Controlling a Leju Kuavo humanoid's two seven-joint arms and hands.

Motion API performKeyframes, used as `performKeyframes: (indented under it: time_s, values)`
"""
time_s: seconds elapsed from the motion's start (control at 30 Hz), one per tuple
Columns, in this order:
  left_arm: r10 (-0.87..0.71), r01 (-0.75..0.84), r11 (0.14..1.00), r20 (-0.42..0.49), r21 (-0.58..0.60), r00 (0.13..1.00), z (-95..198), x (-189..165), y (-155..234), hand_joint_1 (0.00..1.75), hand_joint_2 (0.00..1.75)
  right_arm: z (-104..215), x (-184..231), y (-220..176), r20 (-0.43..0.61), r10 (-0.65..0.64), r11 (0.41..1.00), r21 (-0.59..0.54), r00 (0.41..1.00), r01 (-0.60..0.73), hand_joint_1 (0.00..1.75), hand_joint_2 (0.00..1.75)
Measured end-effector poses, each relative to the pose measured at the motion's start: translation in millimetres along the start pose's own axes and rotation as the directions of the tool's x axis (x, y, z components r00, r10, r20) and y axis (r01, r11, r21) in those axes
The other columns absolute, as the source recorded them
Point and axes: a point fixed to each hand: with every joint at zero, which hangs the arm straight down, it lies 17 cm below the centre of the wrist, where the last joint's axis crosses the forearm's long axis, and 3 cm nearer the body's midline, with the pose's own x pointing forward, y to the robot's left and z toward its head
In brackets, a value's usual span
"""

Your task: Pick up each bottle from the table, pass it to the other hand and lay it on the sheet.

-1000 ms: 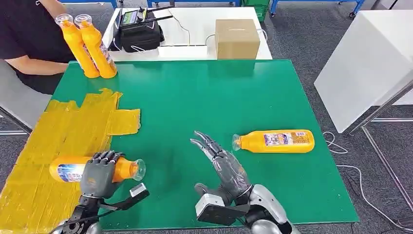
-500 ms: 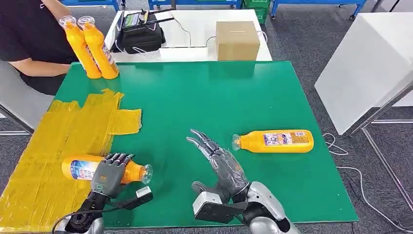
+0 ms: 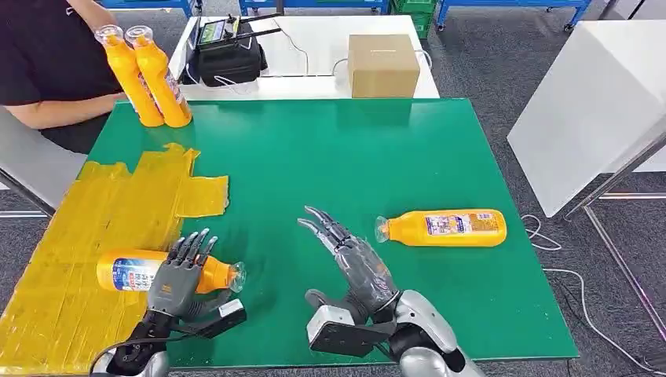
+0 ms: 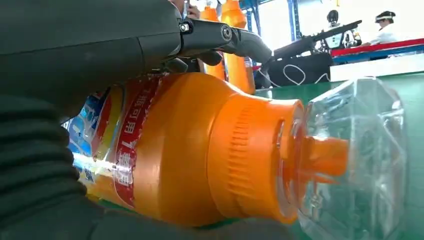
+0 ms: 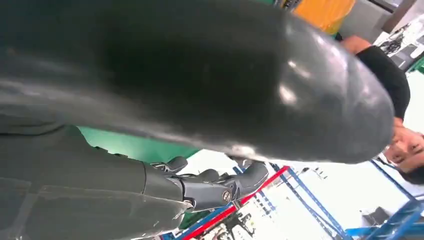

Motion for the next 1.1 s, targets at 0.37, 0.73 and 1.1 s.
performKeyframes:
  time_s: [0.37, 0.73, 1.1]
  values:
    - [0.024, -0.024, 1.0, 0.002, 0.004, 1.0, 1, 4, -1, 0.0, 0.0, 1, -5, 1, -0.016, 0.012, 1.0, 0.004, 1.0, -0.012, 0.0, 0.0]
    - [0.118, -0.118, 0.993, 0.004, 0.024, 0.993, 4, 9, 2, 0.0, 0.0, 7, -11, 4, -0.028, 0.013, 1.0, 0.004, 1.0, -0.013, 0.0, 0.0]
    - [0.762, -0.766, 0.606, 0.12, 0.213, 0.636, 10, 38, 61, 0.0, 0.0, 21, -23, 7, -0.054, 0.023, 1.0, -0.02, 0.998, -0.024, 0.0, 0.0]
